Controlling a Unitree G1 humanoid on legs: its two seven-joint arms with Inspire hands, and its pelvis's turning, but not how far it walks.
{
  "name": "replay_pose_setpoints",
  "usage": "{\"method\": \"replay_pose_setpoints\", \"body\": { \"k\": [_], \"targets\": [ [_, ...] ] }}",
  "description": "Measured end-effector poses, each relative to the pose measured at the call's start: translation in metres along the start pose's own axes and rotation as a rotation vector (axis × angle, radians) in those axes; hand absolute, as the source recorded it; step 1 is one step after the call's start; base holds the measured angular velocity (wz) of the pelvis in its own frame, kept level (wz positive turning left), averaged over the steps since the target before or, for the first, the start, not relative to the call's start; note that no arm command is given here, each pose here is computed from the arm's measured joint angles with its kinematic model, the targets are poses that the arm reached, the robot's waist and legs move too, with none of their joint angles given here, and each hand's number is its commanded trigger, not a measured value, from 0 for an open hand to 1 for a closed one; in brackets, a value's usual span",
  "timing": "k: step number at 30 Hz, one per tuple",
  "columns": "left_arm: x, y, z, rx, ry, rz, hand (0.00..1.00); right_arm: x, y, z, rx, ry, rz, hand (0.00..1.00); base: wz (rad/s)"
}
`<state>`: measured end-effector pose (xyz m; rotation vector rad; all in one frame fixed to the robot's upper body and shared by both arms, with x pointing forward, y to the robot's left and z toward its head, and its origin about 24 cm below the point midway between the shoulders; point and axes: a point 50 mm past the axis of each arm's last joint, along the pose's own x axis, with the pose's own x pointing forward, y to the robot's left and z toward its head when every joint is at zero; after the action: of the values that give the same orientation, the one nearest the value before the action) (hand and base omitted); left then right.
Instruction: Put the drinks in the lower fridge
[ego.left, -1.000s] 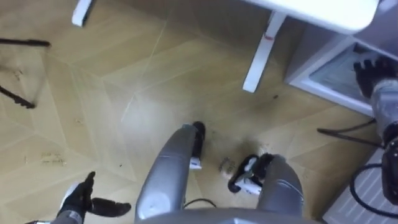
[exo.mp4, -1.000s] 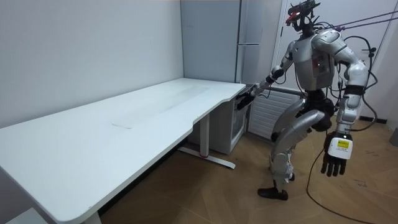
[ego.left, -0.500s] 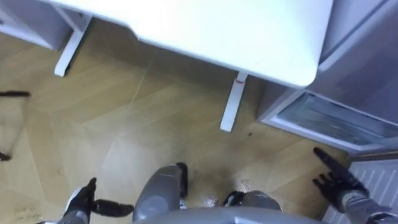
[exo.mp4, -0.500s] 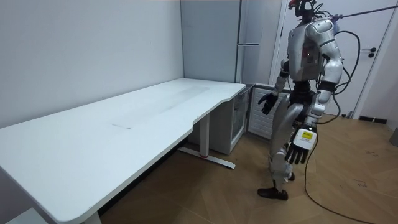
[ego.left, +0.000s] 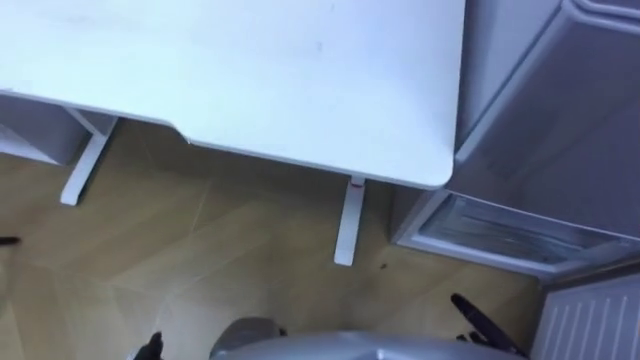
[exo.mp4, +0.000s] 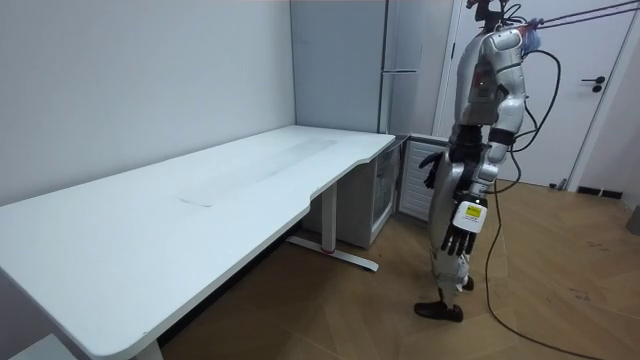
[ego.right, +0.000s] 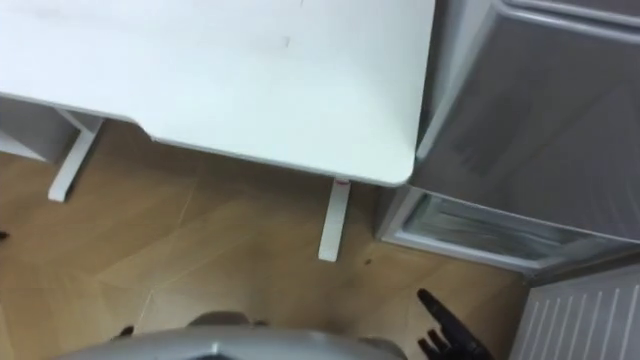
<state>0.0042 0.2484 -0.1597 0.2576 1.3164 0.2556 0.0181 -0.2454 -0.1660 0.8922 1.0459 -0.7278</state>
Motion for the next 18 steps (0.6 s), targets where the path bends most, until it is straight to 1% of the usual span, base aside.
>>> {"method": "replay_pose_setpoints", "body": {
  "k": [5,10,15,18],
  "targets": [
    [-0.001,0.004,-0.005,-0.043,0.019,0.024,0.0,0.0,0.0,0.003,-0.109,0.013,-0.017,0.0,-0.06],
    [0.0,0.004,-0.004,-0.065,0.019,0.031,0.0,0.0,-0.002,0.0,-0.243,0.052,-0.032,0.0,-0.02],
    [0.004,0.007,0.016,-0.104,-0.025,0.046,0.0,-0.001,-0.007,-0.004,-0.458,0.126,-0.058,0.0,-0.06],
    [0.007,0.005,0.031,-0.102,-0.059,0.046,0.0,-0.001,-0.007,-0.006,-0.517,0.138,-0.081,0.0,-0.08]
  ]
}}
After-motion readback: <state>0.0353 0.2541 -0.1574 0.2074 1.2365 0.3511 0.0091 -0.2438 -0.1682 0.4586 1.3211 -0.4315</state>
